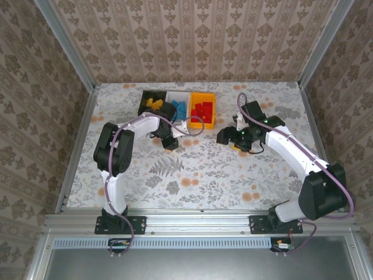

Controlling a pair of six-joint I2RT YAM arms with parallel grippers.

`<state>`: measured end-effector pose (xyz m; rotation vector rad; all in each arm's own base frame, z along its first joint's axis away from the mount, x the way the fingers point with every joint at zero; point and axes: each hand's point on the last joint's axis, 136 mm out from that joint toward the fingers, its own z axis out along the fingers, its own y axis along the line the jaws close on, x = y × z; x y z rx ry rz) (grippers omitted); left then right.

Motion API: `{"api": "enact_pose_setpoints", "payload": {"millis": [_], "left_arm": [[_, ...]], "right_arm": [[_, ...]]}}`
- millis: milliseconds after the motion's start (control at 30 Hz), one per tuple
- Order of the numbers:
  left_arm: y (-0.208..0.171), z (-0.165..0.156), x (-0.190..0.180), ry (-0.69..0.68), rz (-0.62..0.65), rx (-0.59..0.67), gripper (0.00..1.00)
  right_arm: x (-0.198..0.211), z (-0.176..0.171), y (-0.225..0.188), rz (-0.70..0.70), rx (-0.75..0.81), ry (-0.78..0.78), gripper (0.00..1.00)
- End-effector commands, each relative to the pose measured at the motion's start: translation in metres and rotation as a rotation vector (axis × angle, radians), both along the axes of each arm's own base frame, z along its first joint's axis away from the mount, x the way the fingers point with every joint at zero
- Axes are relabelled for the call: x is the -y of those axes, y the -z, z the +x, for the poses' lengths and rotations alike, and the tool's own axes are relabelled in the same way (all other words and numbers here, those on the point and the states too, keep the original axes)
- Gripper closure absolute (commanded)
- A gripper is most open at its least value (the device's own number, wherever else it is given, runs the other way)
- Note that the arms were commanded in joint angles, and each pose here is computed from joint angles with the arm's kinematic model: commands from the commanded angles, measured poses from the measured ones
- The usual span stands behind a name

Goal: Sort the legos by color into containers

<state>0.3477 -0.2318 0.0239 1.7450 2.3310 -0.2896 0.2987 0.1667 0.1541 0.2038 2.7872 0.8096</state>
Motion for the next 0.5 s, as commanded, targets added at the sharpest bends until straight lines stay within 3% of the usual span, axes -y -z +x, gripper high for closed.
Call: {"api": "enact_pose_setpoints", "payload": {"millis": [0, 467], "left_arm": [[0.006, -0.015, -0.005, -0.022, 0.002, -0.104, 0.83], [-0.048, -0.015, 0.003, -0.096, -0.114, -0.122, 0.82]], "right_arm": [[0.0, 0.0, -0.001, 0.003, -0.011, 0.002, 0.24], [-0.003, 0.006, -0.002, 0.01, -0.002, -0.013, 0.24]]}}
